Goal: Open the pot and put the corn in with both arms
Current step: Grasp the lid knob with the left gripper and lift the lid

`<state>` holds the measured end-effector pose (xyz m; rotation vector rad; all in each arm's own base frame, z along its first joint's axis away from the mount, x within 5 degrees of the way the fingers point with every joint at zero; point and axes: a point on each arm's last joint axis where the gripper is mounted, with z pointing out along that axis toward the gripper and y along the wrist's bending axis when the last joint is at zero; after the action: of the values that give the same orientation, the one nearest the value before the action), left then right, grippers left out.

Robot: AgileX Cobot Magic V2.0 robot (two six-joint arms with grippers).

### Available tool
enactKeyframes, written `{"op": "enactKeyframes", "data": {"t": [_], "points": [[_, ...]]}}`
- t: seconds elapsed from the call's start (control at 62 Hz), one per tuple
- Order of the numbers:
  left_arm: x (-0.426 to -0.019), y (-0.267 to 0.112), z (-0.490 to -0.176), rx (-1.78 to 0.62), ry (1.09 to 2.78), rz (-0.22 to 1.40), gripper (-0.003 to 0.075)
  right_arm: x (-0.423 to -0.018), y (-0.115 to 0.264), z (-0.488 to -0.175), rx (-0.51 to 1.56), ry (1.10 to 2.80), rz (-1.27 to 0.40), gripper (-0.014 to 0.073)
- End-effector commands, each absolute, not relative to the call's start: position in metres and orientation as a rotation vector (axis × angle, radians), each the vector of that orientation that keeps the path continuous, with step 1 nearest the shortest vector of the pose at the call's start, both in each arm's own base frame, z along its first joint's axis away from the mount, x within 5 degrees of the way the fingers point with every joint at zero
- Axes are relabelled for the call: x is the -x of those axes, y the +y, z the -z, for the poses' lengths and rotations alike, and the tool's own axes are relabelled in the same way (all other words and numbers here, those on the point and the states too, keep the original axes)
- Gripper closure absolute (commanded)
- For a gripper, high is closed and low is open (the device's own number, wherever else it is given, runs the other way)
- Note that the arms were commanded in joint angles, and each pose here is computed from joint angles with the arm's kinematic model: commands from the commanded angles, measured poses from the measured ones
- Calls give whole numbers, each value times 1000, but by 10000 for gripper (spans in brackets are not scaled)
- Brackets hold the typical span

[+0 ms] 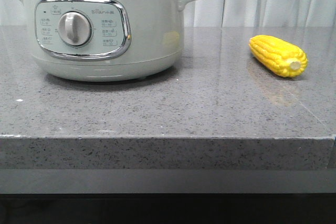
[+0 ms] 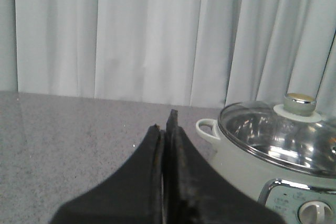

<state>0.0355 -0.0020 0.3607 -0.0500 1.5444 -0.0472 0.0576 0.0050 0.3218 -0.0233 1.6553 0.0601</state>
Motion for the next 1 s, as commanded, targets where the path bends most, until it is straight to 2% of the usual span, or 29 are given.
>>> {"op": "enactKeyframes", "data": {"t": [0.0, 0.178, 0.533, 0.63, 0.662, 0.726, 0.888, 0.985], "points": [[-48, -2, -382, 57, 1581, 64, 741, -70, 4, -342, 35, 1651, -39, 659], [-82, -1, -376, 66, 1721, 66, 741, -95, 5, -332, 38, 1803, -47, 659], [-119, -2, -360, 99, 1881, 119, 740, -110, 5, -322, 39, 1903, -52, 659], [-124, -1, -358, 91, 1904, 107, 730, -110, 5, -320, 41, 1923, -54, 636], [-125, -1, -357, 82, 1909, 97, 702, -110, 5, -320, 41, 1927, -54, 610], [-126, -1, -357, 69, 1903, 85, 632, -110, 5, -320, 42, 1931, -54, 505], [-127, -1, -360, 69, 1877, 84, 327, -110, 5, -319, 42, 1933, -55, 216], [-127, -1, -360, 65, 1873, 84, 227, -110, 5, -319, 42, 1935, -55, 148]]}}
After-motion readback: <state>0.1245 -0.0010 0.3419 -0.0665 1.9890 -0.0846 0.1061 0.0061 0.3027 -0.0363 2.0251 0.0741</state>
